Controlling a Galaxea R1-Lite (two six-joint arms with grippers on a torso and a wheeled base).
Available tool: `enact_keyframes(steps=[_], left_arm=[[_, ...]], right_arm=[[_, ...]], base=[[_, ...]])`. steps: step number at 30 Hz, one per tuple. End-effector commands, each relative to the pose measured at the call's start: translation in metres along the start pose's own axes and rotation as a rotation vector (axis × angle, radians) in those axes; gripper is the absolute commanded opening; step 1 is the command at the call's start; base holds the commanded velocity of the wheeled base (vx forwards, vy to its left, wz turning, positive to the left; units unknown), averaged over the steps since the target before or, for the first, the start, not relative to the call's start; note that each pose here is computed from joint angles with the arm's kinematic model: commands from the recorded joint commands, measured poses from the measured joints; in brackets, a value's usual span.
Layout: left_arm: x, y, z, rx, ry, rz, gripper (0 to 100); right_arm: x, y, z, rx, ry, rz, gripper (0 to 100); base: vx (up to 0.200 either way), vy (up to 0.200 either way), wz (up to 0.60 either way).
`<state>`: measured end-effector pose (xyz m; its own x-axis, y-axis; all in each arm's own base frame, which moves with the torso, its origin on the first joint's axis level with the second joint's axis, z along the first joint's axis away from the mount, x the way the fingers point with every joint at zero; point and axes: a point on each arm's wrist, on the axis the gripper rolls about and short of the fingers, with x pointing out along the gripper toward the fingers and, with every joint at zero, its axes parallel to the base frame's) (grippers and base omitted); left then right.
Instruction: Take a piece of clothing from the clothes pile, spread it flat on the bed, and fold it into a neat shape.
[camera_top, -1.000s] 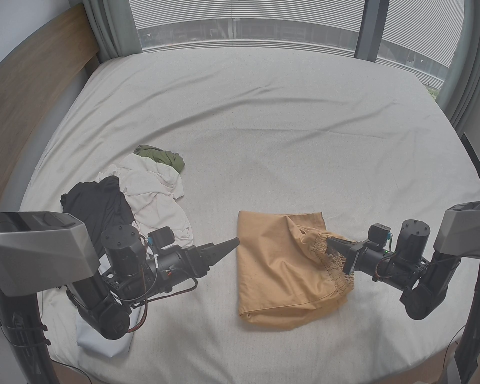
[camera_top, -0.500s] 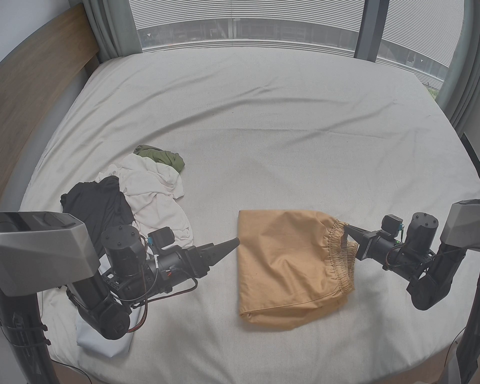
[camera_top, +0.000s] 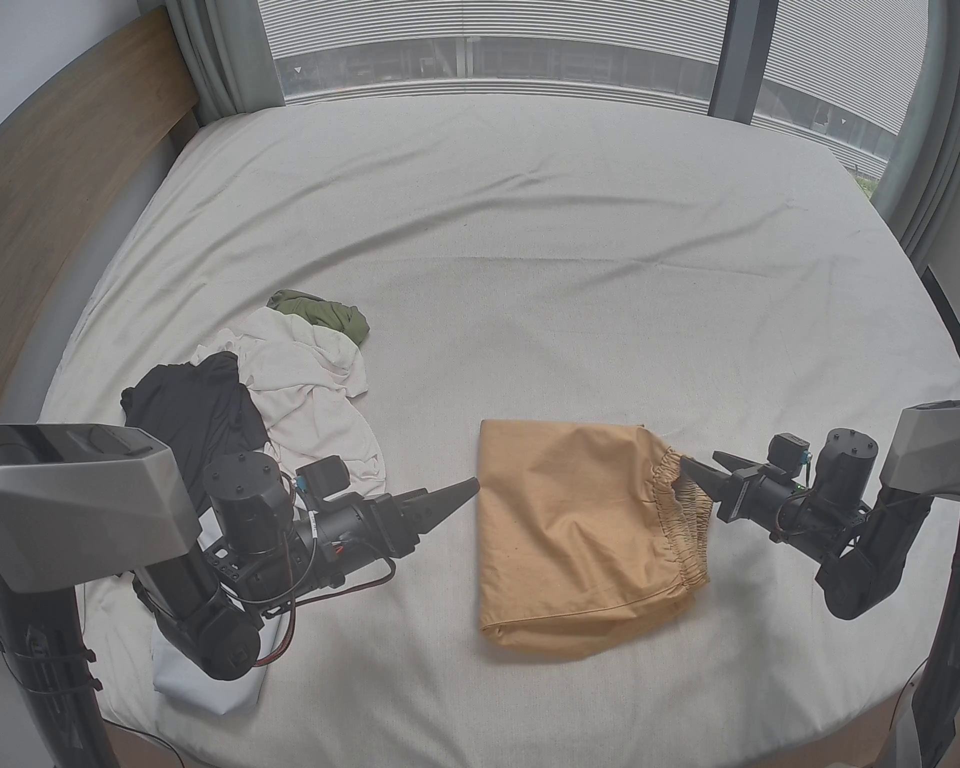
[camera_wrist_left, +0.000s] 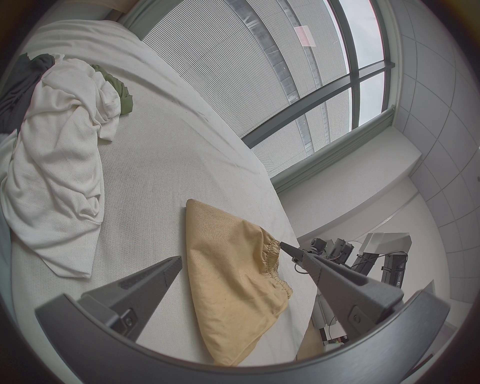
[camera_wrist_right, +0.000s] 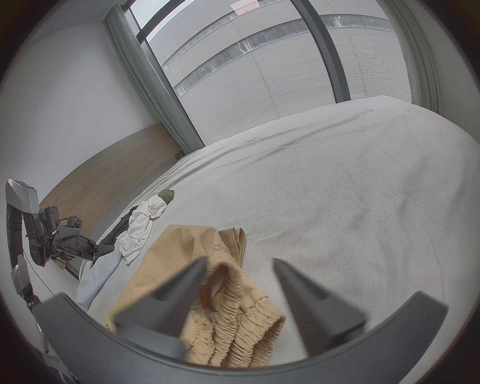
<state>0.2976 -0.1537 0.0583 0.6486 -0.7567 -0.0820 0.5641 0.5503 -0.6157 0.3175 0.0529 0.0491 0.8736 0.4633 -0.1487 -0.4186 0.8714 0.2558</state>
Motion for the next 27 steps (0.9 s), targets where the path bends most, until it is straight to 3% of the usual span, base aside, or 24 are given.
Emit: enact_keyframes(steps=[1,8,17,27], left_arm=[[0.0,0.0,-0.001,-0.001,0.003,0.0,100],[0.0,0.0,0.0,-0.002,0.001,0.001,100],[0.0,0.0,0.0,-0.002,0.001,0.001,100],[0.0,0.0,0.0,0.0,0.0,-0.001,100]], right_arm=[[0.0,-0.001,-0.003,0.004,0.01,-0.001,100],[-0.004,-0.001,-0.01,0.013,0.044,-0.008,100],[-0.012,-0.015,-0.002,0.013,0.014,-0.054,100],[-0.024,-0.011,0.006,0.0,-0.001,-0.059,100]], base=[[0.0,0.0,0.0],[0.0,0.0,0.0],[0.0,0.0,0.0],[0.0,0.0,0.0]])
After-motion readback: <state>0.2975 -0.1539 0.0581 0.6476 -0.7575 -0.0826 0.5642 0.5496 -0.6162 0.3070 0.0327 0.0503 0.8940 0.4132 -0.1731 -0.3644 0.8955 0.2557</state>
